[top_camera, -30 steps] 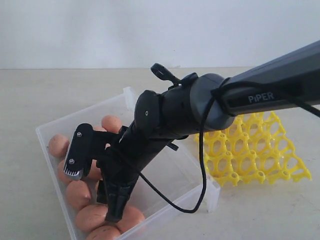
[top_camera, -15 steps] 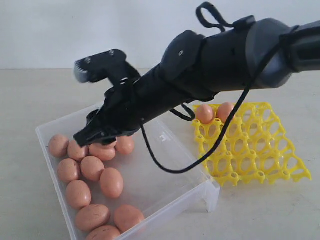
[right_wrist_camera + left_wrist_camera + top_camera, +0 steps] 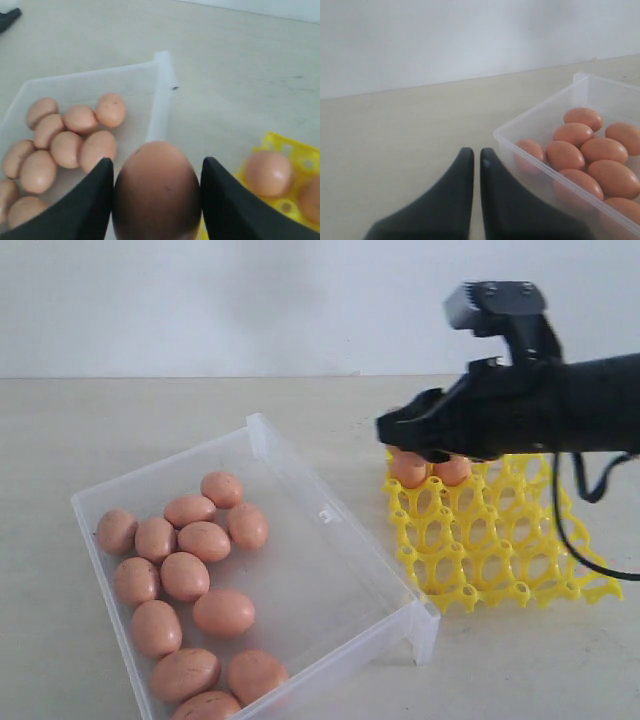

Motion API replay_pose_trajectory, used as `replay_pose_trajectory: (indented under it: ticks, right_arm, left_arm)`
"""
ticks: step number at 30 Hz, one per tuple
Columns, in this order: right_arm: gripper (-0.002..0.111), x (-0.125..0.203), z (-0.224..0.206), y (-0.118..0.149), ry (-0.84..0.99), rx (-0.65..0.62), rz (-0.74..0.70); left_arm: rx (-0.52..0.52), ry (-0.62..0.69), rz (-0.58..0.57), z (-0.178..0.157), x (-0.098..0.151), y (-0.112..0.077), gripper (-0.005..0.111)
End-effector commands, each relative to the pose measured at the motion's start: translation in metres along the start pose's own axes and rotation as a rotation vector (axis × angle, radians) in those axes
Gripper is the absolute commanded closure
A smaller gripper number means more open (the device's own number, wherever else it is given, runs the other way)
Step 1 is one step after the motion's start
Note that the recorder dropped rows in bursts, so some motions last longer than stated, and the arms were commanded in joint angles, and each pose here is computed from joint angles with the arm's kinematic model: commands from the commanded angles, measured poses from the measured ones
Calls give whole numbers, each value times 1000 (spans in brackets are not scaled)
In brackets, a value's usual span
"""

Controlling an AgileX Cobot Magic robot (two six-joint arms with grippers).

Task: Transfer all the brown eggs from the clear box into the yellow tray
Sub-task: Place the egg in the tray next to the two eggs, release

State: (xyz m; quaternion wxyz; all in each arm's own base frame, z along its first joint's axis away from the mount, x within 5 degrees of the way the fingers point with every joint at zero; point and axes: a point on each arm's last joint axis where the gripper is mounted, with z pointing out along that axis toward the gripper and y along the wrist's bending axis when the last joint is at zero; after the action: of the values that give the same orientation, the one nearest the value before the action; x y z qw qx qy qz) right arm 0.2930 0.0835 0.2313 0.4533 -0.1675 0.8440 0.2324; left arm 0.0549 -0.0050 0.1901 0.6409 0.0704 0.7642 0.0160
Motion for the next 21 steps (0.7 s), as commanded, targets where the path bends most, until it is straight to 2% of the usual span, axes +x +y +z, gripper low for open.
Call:
replay_pose_trajectory:
  ticks: [1,4,8,11,13,16,20,21]
  right_arm:
    - [108,-2,-40,-37,-92,91,-57]
    - [108,-17,-53,-70,-119,265,-41]
    - [108,-28,-67,-117,-32,742,8]
    - [108,-28,-86,-149,21,1128,141]
    - [108,-31,-94,-164,-52,1256,215]
    - [108,-41,-101,-171,-278,1249,292]
    - [108,-65,-101,-163,-523,1122,202]
    - [108,-70,-100,-161,-628,1061,259]
  left_arm:
    - [3,-8,-5,0,0,0,103]
    - [3,-8,-5,0,0,0,103]
    - [3,-8,-5,0,0,0,103]
    - [3,-8,-5,0,0,0,103]
    - [3,-8,-5,0,0,0,103]
    - [3,-8,-5,0,0,0,103]
    - [3,-8,-5,0,0,0,103]
    - [3,-8,-5,0,0,0,103]
